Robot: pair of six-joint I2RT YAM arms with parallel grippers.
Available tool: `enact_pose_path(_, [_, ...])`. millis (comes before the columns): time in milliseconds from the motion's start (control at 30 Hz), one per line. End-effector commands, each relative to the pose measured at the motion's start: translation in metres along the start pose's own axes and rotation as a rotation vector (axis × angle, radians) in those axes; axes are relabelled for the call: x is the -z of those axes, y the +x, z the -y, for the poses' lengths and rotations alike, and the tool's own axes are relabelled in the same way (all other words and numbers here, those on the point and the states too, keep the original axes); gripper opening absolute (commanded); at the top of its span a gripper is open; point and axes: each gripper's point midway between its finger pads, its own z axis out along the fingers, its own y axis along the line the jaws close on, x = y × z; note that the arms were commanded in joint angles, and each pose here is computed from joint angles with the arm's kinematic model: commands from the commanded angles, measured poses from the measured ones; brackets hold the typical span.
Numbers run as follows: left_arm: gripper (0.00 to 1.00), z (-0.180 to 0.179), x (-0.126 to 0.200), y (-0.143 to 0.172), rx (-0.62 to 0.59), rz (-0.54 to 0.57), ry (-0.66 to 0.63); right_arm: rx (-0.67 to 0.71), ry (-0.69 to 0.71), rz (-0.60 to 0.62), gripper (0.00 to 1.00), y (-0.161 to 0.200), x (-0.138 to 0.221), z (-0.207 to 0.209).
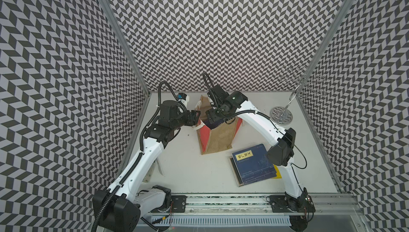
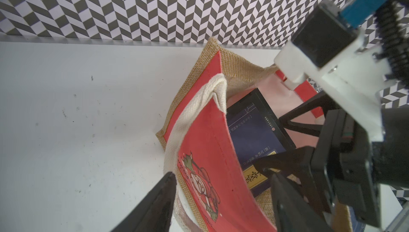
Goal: Put the books into the canvas bag
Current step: Place the book in the canvas bag, then pick up the book from the book.
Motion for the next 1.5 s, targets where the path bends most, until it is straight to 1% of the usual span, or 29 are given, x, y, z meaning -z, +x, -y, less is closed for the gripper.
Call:
enact_pose_path(0, [0.68, 0.011, 0.006, -0.006, -0.010, 0.011, 0.061, -0.012, -0.009, 0.145, 0.86, -0.029, 0.039, 0.012])
enact_pose_path(133, [0.69, 0.026, 0.017, -0.017, -0.037, 0.041, 0.127, -0.033, 0.022, 0.191, 0.86, -0.037, 0.055, 0.028])
enact_pose_path(233, [0.69, 0.044, 0.027, -0.021, -0.065, 0.054, 0.214, -0.053, 0.014, 0.228, 0.89, -0.039, 0.076, 0.041])
enact_pose_path(300, [0.69, 0.062, 0.035, -0.017, -0.093, 0.043, 0.315, -0.068, 0.020, 0.234, 0.91, -0.032, 0.086, 0.055])
enact_pose_path(367, [0.70, 0.084, 0.046, -0.012, -0.134, 0.047, 0.395, -0.105, 0.045, 0.213, 0.93, -0.014, 0.095, 0.077])
enact_pose_path(400, [0.71, 0.093, 0.052, -0.008, -0.157, 0.052, 0.418, -0.124, 0.052, 0.240, 0.93, -0.011, 0.101, 0.087])
enact_pose_path(467, [0.73, 0.116, 0.069, 0.002, -0.212, 0.077, 0.480, -0.167, 0.065, 0.251, 0.99, 0.015, 0.109, 0.109])
enact_pose_path(567, [0.74, 0.147, 0.092, 0.025, -0.247, 0.065, 0.612, -0.252, 0.038, 0.281, 1.00, 0.059, 0.117, 0.133])
enact_pose_path(667, [0.75, 0.171, 0.097, 0.056, -0.234, 0.011, 0.698, -0.339, 0.038, 0.324, 1.00, 0.111, 0.114, 0.149])
enact_pose_path(733, [0.75, 0.188, 0.098, 0.077, -0.220, -0.015, 0.744, -0.408, 0.053, 0.295, 1.00, 0.149, 0.100, 0.158])
enact_pose_path(833, [0.75, 0.212, 0.093, 0.110, -0.185, -0.054, 0.797, -0.479, 0.057, 0.209, 0.99, 0.205, 0.070, 0.160])
enact_pose_path(867, [0.75, 0.218, 0.088, 0.123, -0.169, -0.072, 0.802, -0.500, 0.061, 0.188, 0.99, 0.217, 0.063, 0.158])
enact_pose_path(900, [0.75, 0.223, 0.084, 0.132, -0.168, -0.078, 0.798, -0.487, 0.074, 0.195, 0.99, 0.214, 0.066, 0.154])
enact_pose_path(933, [0.75, 0.227, 0.076, 0.146, -0.138, -0.111, 0.787, -0.489, 0.088, 0.206, 0.99, 0.208, 0.071, 0.153])
enact_pose_path(1033, [0.75, 0.235, 0.054, 0.178, -0.103, -0.175, 0.733, -0.581, 0.134, 0.189, 0.99, 0.215, 0.064, 0.170])
enact_pose_path(1100, [0.75, 0.234, 0.038, 0.196, -0.074, -0.221, 0.685, -0.629, 0.115, 0.165, 0.99, 0.227, 0.051, 0.172])
enact_pose_path(1167, [0.75, 0.232, 0.025, 0.211, -0.046, -0.264, 0.651, -0.652, 0.119, 0.163, 0.99, 0.228, 0.051, 0.173])
enact_pose_path(1267, [0.75, 0.231, 0.013, 0.226, -0.029, -0.306, 0.630, -0.726, 0.142, 0.177, 0.99, 0.234, 0.049, 0.181])
enact_pose_path(1367, [0.75, 0.227, 0.001, 0.236, -0.040, -0.341, 0.588, -0.799, 0.089, 0.196, 0.99, 0.247, 0.038, 0.177])
enact_pose_path(1467, [0.75, 0.223, -0.007, 0.245, -0.038, -0.376, 0.555, -0.844, 0.079, 0.197, 1.00, 0.262, 0.030, 0.177])
